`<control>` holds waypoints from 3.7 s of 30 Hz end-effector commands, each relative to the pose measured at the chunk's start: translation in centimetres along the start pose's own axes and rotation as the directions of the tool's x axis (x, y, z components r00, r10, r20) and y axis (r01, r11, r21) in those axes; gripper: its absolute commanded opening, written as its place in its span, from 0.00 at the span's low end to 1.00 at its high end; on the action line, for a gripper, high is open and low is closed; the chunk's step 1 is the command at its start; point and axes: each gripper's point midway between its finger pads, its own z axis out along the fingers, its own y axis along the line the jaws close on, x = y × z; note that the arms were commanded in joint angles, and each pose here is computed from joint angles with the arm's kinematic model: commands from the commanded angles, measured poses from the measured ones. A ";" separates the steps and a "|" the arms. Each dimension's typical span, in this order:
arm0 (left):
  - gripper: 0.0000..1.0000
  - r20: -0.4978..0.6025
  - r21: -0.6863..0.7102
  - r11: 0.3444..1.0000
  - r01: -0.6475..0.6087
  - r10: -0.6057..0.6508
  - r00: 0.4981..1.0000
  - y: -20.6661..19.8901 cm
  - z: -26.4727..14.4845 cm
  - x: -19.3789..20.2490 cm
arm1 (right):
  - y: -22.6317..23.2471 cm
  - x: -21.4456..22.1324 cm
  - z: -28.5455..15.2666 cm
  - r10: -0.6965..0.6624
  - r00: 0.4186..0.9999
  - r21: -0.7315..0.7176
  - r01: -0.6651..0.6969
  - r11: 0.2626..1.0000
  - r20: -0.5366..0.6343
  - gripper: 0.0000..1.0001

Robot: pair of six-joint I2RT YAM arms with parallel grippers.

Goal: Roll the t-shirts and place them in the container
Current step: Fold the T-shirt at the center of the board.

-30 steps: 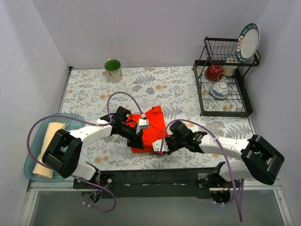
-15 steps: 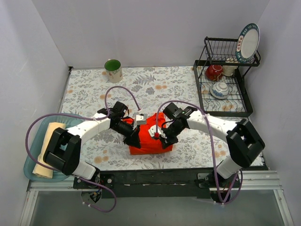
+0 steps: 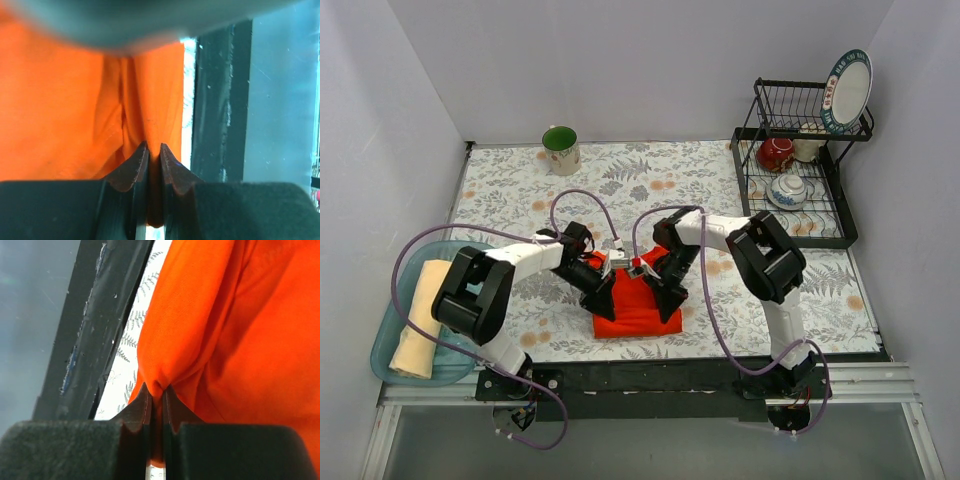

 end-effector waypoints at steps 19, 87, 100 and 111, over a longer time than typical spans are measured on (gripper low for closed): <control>0.52 0.037 -0.375 0.886 -0.273 0.309 0.950 3.0 -6.4 -6.1 | -7.6 6.5 0.1 0.454 0.874 0.010 -0.459 0.888 -0.175 0.02; 0.00 0.011 -0.079 0.987 -0.141 0.142 0.990 -2.8 2.3 -1.6 | 1.2 -3.8 -6.6 -0.384 0.909 0.752 0.365 0.550 -0.160 0.98; 0.00 0.039 -0.049 0.992 -0.112 0.114 0.993 -2.4 2.0 -2.1 | -0.6 -3.0 -1.8 -0.406 0.893 0.716 0.413 0.563 -0.195 0.97; 0.00 0.039 -0.043 0.997 -0.064 0.065 0.997 -2.3 0.8 -1.5 | -0.9 -1.3 -1.7 -0.242 0.958 0.639 0.283 0.716 -0.154 0.01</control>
